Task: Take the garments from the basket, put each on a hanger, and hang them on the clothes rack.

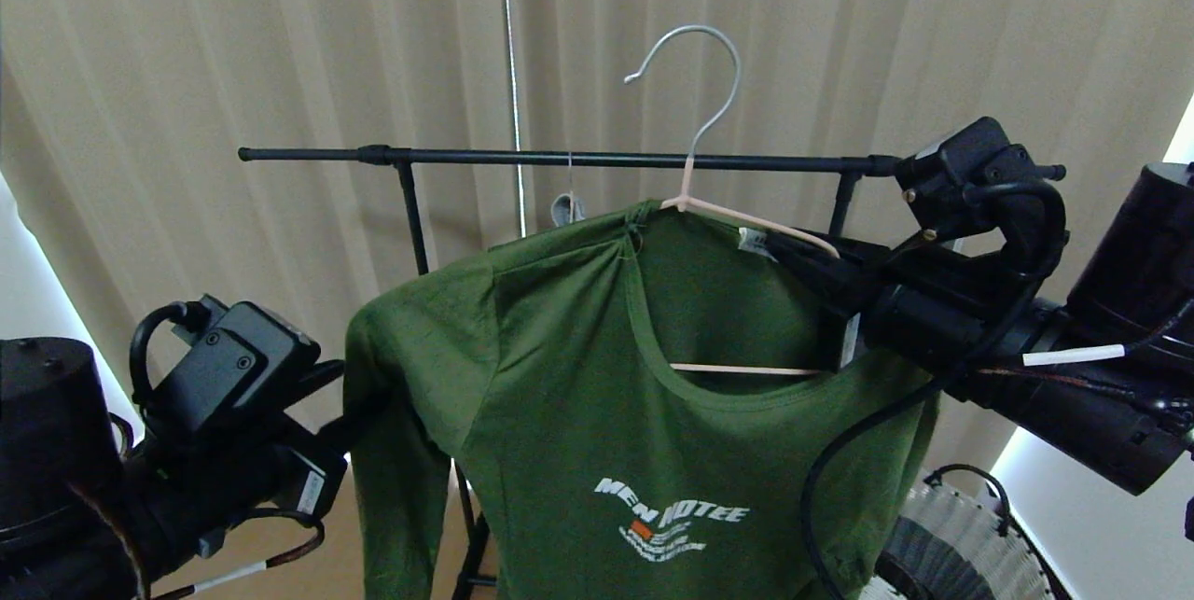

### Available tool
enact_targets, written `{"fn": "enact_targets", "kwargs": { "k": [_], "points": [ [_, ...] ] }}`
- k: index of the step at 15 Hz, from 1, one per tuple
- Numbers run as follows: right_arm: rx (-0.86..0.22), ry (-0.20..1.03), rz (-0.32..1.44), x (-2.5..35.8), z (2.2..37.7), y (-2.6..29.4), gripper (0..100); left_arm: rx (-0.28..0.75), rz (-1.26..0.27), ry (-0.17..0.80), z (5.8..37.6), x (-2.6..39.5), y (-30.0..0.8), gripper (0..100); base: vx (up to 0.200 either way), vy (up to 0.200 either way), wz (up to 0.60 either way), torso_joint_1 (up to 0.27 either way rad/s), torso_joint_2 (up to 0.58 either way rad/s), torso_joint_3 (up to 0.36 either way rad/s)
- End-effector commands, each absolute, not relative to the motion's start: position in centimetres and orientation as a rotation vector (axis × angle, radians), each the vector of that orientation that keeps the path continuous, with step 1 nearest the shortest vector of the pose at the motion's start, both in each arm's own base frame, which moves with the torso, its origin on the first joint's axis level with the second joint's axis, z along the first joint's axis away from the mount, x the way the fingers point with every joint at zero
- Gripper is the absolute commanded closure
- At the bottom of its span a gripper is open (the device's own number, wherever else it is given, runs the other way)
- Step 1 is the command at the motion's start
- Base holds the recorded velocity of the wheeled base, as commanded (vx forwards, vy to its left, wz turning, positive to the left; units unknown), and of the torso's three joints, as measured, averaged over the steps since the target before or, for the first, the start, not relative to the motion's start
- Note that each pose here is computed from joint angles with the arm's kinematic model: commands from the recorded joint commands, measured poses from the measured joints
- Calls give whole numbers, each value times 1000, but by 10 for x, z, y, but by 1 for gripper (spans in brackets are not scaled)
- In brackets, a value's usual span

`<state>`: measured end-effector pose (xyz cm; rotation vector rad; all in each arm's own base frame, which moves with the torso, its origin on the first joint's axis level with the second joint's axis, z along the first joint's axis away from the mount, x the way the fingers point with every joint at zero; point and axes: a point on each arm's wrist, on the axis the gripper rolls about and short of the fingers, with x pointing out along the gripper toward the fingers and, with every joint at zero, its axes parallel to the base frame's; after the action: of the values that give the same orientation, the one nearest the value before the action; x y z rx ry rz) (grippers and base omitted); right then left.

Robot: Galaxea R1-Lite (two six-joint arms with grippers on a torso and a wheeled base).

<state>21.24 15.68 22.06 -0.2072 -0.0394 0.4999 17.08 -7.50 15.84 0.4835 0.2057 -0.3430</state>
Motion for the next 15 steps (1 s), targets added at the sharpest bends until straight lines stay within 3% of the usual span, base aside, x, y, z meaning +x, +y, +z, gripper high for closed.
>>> {"fn": "enact_targets", "kwargs": {
  "k": [1,5,8,9,14,15],
  "points": [
    [-208,-36,475,215,220,152,100,485,-279,228,156,173,-63,100,0,0,0,0,0,0],
    [-208,-36,396,223,223,134,100,551,-133,269,151,168,-31,100,0,0,0,0,0,0],
    [-214,-23,395,221,219,132,100,552,-122,265,152,166,-28,100,0,0,0,0,0,0],
    [-214,-24,395,221,219,132,100,546,-120,256,153,165,-28,0,0,0,0,0,0,0],
    [-233,-7,347,224,217,120,100,542,-121,221,158,155,-27,0,0,0,0,0,0,0],
    [-268,19,280,231,211,103,100,533,-128,176,164,149,-27,0,0,0,0,0,0,0]
  ]
}}
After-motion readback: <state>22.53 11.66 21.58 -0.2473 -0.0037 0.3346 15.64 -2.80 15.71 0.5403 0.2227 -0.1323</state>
